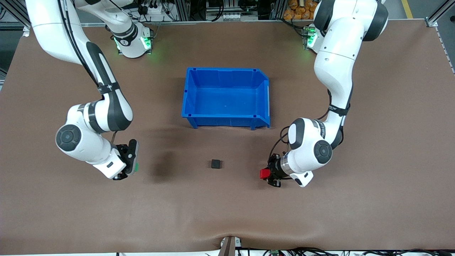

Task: Attach green and red cubes to black cube
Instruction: 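Carry the red cube with the left gripper toward the black cube, then lower the red cube against the black cube's side with the left gripper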

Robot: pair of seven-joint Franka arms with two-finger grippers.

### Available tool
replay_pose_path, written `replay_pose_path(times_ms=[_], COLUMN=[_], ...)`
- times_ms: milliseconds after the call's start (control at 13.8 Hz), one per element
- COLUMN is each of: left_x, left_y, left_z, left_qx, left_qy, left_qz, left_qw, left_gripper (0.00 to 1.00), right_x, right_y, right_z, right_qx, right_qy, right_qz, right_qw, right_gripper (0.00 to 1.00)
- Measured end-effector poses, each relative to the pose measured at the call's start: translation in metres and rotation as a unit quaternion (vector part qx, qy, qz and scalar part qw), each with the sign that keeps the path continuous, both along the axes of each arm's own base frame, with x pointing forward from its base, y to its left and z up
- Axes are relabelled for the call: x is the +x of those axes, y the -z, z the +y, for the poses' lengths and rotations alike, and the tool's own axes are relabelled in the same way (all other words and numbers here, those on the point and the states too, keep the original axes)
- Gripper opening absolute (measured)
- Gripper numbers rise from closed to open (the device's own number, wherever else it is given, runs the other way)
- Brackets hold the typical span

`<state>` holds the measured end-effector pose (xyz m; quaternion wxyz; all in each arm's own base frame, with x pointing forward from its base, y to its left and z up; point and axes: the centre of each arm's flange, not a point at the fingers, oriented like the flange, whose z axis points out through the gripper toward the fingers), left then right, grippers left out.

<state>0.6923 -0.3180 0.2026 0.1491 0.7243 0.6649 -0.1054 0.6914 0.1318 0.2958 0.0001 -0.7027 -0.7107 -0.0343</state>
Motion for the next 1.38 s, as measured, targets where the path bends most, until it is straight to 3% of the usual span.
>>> replay_pose_path(times_ms=[291,581,945,1381], left_x=[-0.024,-0.040,-0.044,-0.042], left_y=[0.002,0.011,0.023,0.014], left_z=[-0.047,-0.077,-0.100,-0.128], left_qx=[0.031,0.036,0.034,0.017], left_qy=[0.004,-0.004,-0.002,-0.027], left_qz=[-0.002,-0.003,-0.009,-0.023], left_qw=[1.000,0.999,0.999,0.999], left_gripper=[0.39,0.39,0.39,0.39], right_x=[0.001,0.002,0.001,-0.001], right_y=[0.007,0.010,0.010,0.011], right_z=[0.034,0.030,0.032,0.039], right_qx=[0.000,-0.002,-0.001,0.027], right_qy=[-0.023,-0.022,-0.022,-0.007], right_qz=[-0.002,0.000,0.001,0.009], right_qw=[1.000,1.000,1.000,1.000], right_gripper=[0.39,0.39,0.39,0.39])
